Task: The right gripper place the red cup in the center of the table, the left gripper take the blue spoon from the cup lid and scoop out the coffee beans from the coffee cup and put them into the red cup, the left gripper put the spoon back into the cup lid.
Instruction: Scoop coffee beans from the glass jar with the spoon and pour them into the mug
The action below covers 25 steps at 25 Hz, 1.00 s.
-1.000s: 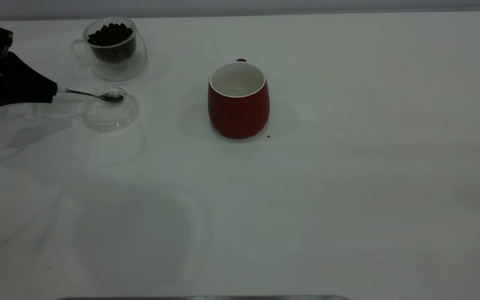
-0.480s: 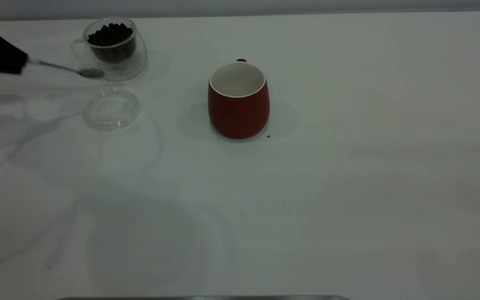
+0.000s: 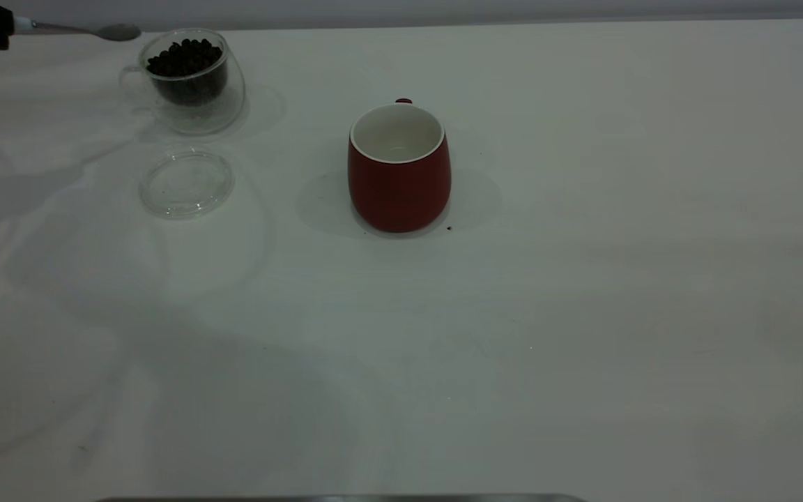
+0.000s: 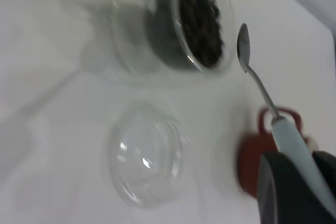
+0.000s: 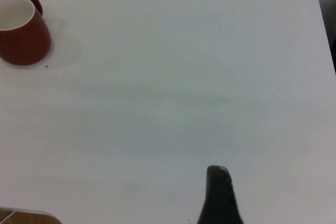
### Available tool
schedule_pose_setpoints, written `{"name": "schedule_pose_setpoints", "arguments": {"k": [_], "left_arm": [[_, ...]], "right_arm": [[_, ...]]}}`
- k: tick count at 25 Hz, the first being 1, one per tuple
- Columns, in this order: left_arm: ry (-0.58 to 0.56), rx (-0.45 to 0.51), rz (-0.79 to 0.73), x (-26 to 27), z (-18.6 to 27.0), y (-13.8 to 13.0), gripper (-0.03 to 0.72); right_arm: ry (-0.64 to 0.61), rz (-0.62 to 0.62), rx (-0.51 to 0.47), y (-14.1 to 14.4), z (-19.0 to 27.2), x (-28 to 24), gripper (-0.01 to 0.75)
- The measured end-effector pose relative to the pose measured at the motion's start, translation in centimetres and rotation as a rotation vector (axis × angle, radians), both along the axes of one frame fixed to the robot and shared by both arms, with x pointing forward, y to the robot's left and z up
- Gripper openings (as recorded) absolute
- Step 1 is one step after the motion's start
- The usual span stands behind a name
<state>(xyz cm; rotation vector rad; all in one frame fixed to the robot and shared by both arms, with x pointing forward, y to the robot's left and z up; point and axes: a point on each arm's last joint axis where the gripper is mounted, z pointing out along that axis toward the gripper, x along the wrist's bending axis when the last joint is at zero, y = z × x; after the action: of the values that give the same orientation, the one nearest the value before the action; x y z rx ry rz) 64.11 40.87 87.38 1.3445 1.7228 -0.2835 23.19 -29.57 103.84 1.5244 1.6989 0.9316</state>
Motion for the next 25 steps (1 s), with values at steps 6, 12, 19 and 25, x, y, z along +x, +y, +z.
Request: {"name": "schedule_pose_setpoints", "arguments": {"k": [6, 12, 19, 25], "left_arm": [[-0.009, 0.037, -0.002, 1.9, -1.2, -1.2, 0.119], [-0.008, 0.042, -0.058, 3.8, -2.9, -3.8, 0.119], [0.029, 0.083, -0.007, 4.6, -5.1, -4.8, 0.119], [0.018, 0.061, -0.007, 4.7, -5.0, -5.0, 0.119]], "right_arm": [[0.0, 0.0, 0.0, 0.0, 0.0, 0.0, 0.586], [0.0, 0.0, 0.0, 0.0, 0.0, 0.0, 0.586], [0.001, 0.0, 0.0, 0.0, 0.0, 0.0, 0.586], [0.001, 0.0, 0.0, 0.0, 0.0, 0.0, 0.586]]}}
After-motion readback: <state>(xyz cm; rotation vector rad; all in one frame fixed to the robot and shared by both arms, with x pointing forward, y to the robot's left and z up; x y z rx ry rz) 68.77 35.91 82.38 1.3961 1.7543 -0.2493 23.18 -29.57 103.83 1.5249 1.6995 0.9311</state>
